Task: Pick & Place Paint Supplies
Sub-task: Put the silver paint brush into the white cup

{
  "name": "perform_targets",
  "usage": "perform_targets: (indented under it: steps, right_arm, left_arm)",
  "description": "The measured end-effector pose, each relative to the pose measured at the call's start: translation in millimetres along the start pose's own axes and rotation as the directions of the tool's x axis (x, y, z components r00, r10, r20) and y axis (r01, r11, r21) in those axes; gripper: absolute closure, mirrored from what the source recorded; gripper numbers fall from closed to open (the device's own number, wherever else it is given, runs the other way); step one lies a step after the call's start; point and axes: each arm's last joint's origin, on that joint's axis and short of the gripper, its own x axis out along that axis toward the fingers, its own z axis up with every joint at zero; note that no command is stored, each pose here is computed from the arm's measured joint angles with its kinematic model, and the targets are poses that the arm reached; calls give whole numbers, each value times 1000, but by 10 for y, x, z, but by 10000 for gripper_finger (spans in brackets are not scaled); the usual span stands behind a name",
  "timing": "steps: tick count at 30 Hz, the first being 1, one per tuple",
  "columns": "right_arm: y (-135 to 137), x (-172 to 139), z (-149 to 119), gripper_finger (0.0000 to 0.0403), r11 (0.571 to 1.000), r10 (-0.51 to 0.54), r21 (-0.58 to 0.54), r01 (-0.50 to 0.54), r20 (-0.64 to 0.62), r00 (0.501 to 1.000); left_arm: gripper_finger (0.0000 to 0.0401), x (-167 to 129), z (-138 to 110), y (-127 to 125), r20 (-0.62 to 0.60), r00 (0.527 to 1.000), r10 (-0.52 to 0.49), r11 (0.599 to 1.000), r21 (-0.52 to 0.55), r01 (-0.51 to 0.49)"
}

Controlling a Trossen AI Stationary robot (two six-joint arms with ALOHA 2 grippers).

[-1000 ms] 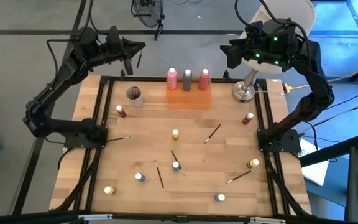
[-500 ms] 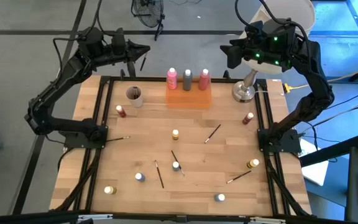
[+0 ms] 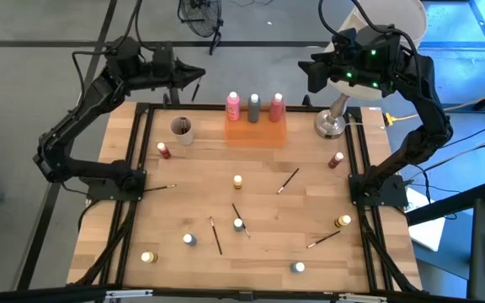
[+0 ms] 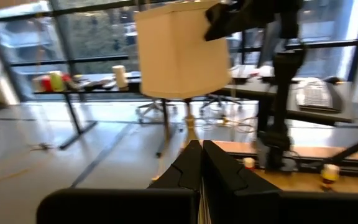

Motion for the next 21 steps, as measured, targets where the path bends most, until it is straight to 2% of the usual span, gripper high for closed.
perform_targets:
  steps: [7,11,21]
  right_arm:
    - [0,0,0,141,1000,0,0,0,0,1000]
    - [0,0,0,141,1000,0,0,0,0,1000]
    - [0,0,0,141,1000,0,0,0,0,1000]
  left_arm:
    - [399,-4,-75,-34,-60,994,-91,996,-13,90]
    - [399,-7,-119,-41,-99,990,-98,995,5,99]
    - [399,6,-128,-35,-102,990,-99,995,2,100]
